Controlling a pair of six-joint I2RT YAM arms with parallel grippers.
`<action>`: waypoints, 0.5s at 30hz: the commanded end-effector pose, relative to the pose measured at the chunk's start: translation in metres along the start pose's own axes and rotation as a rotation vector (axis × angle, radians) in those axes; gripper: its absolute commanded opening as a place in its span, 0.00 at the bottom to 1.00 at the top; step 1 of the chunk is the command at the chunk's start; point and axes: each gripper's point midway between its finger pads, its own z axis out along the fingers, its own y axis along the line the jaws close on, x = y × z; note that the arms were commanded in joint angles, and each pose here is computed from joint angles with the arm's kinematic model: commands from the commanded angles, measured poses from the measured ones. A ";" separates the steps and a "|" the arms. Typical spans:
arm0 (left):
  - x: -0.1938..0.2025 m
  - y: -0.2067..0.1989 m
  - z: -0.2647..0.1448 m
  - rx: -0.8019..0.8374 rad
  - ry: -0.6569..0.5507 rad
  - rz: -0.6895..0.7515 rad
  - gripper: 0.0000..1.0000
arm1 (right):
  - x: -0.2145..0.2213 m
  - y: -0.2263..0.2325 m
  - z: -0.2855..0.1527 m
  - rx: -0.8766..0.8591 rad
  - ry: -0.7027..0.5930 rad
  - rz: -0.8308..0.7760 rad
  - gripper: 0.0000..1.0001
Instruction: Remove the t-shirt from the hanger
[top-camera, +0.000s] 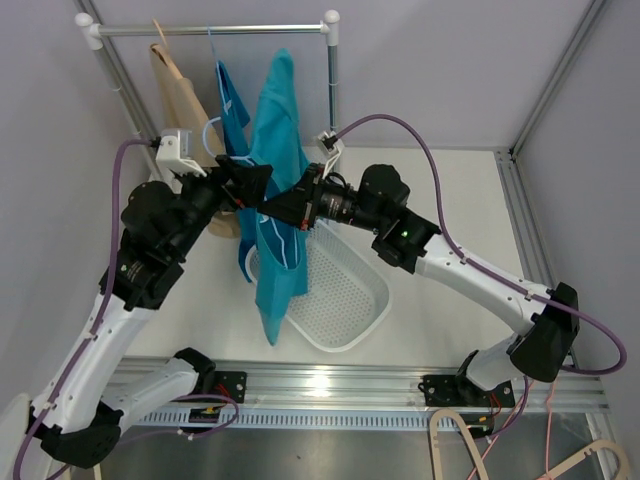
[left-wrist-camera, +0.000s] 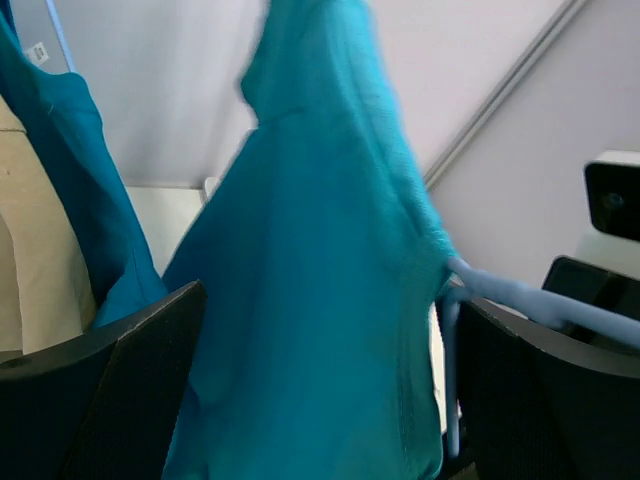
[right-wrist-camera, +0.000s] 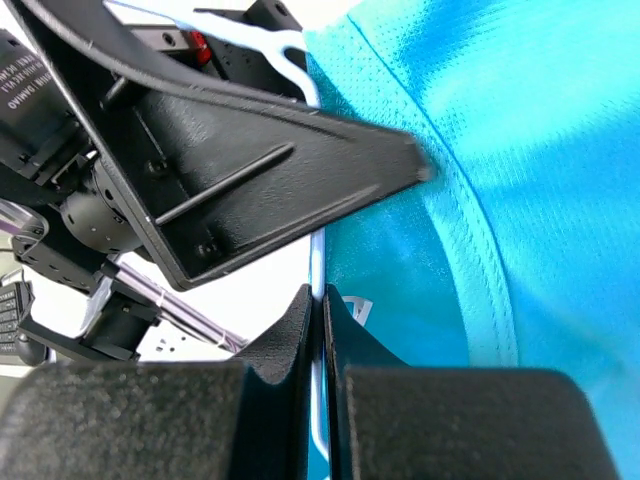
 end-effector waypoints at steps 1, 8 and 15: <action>-0.010 0.000 -0.009 0.029 -0.045 0.028 1.00 | -0.030 0.022 -0.017 -0.037 -0.066 -0.068 0.00; -0.019 -0.040 -0.033 0.262 -0.069 0.048 0.99 | -0.029 0.007 -0.023 -0.001 -0.056 -0.053 0.00; -0.004 -0.066 -0.047 0.426 0.007 0.058 0.99 | -0.043 -0.010 -0.023 0.025 -0.084 -0.047 0.00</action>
